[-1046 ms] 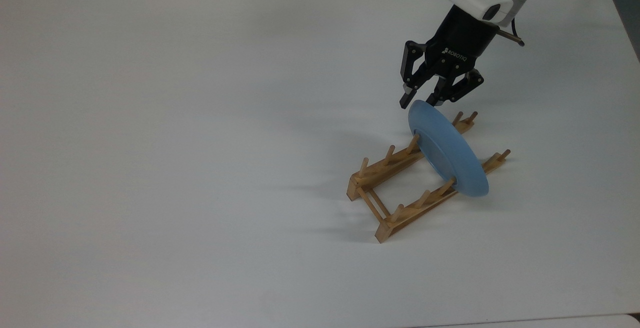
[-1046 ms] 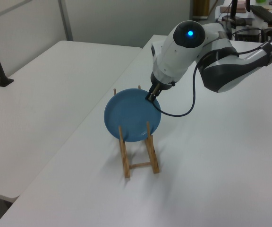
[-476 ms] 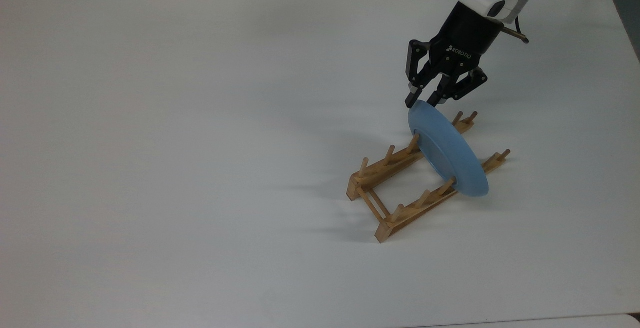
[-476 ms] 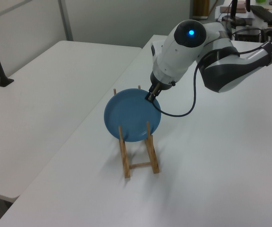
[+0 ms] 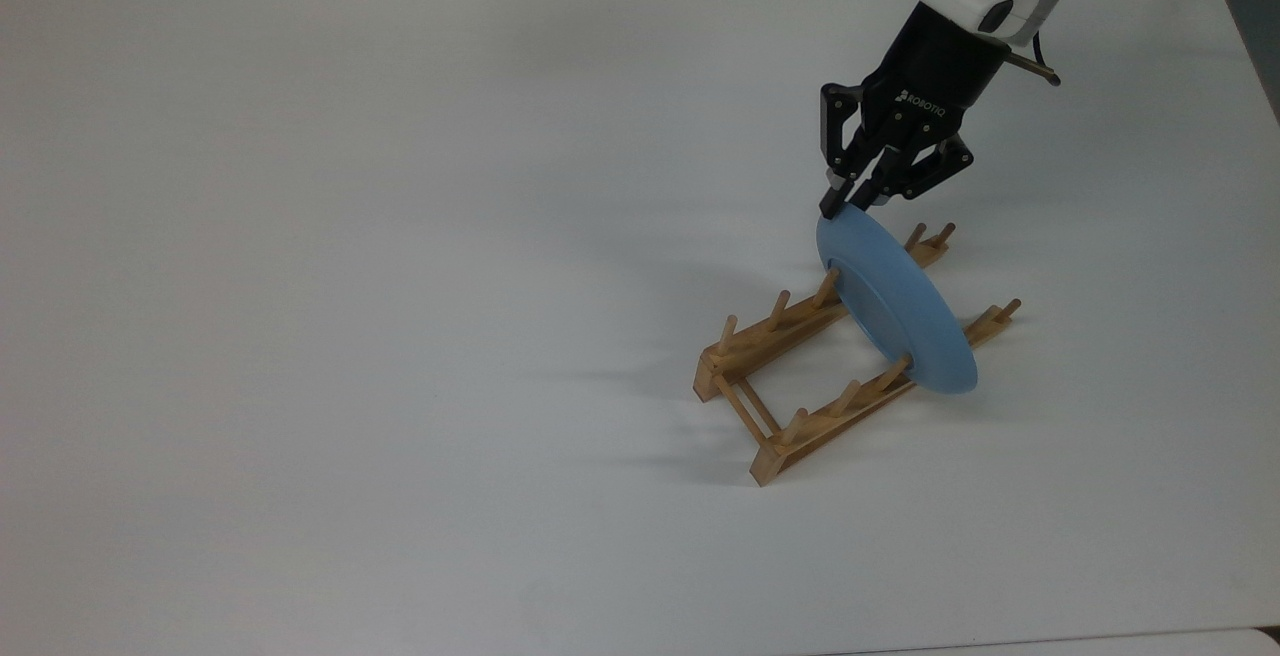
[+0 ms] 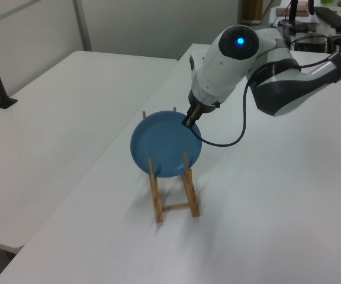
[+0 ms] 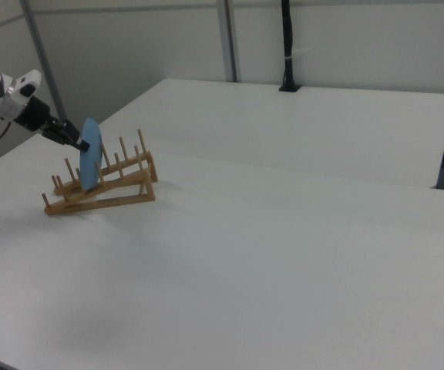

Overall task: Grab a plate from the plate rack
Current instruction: 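Lift the blue plate up out of the wooden rack, then carry the plate away from the rack and lower it flat onto the table, then open the gripper, release the plate rim, and raise the gripper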

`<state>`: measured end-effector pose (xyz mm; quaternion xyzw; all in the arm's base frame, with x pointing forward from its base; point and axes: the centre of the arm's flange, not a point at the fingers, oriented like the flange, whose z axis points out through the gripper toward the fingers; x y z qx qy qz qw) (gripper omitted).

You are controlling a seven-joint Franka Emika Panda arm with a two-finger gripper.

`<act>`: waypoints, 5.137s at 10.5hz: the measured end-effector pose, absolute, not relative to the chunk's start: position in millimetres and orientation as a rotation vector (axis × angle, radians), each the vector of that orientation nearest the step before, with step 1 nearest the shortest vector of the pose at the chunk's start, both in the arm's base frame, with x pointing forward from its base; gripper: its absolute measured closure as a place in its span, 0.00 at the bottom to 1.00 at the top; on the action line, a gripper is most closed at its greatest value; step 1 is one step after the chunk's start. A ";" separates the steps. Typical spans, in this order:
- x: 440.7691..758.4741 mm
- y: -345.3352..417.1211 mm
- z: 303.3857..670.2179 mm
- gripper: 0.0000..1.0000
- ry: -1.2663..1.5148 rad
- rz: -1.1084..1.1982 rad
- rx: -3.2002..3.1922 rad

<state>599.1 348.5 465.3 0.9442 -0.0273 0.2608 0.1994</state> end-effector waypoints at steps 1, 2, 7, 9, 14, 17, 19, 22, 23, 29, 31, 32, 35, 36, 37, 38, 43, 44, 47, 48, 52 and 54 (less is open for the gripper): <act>599.1 348.5 465.4 0.85 -0.077 0.729 2.640; 599.4 347.7 465.5 0.93 -0.080 0.729 2.638; 600.3 342.6 472.0 0.93 -0.092 0.734 2.629; 599.8 338.4 483.6 0.93 -0.099 0.755 2.615; 598.9 306.2 543.2 0.93 -0.195 0.831 2.614; 613.6 255.7 562.3 0.93 -0.241 0.776 2.648; 621.0 205.5 582.2 0.93 -0.166 0.646 2.788; 623.0 119.2 601.1 0.93 -0.042 0.451 2.928; 623.2 93.0 594.9 0.93 0.051 0.351 2.955; 600.1 33.9 494.1 0.93 0.895 -0.271 2.932; 593.3 35.7 442.0 0.93 1.137 -0.437 2.873; 592.6 36.0 417.4 0.93 1.199 -0.509 2.856; 596.0 30.1 349.3 0.93 1.370 -0.692 2.805; 596.4 26.3 332.2 0.93 1.421 -0.737 2.791; 596.5 23.0 319.3 0.93 1.450 -0.770 2.783; 596.6 21.8 312.6 0.89 1.452 -0.787 2.783; 611.0 21.4 339.8 0.35 1.118 -0.688 2.877; 616.2 20.9 361.8 0.22 1.026 -0.619 2.901; 616.4 19.2 463.4 0.00 0.677 -0.332 2.975; 609.6 18.4 495.6 0.00 0.541 -0.245 2.998; 578.1 18.6 584.2 0.00 0.067 0.004 3.045; 569.8 18.7 597.8 0.00 -0.052 0.044 3.049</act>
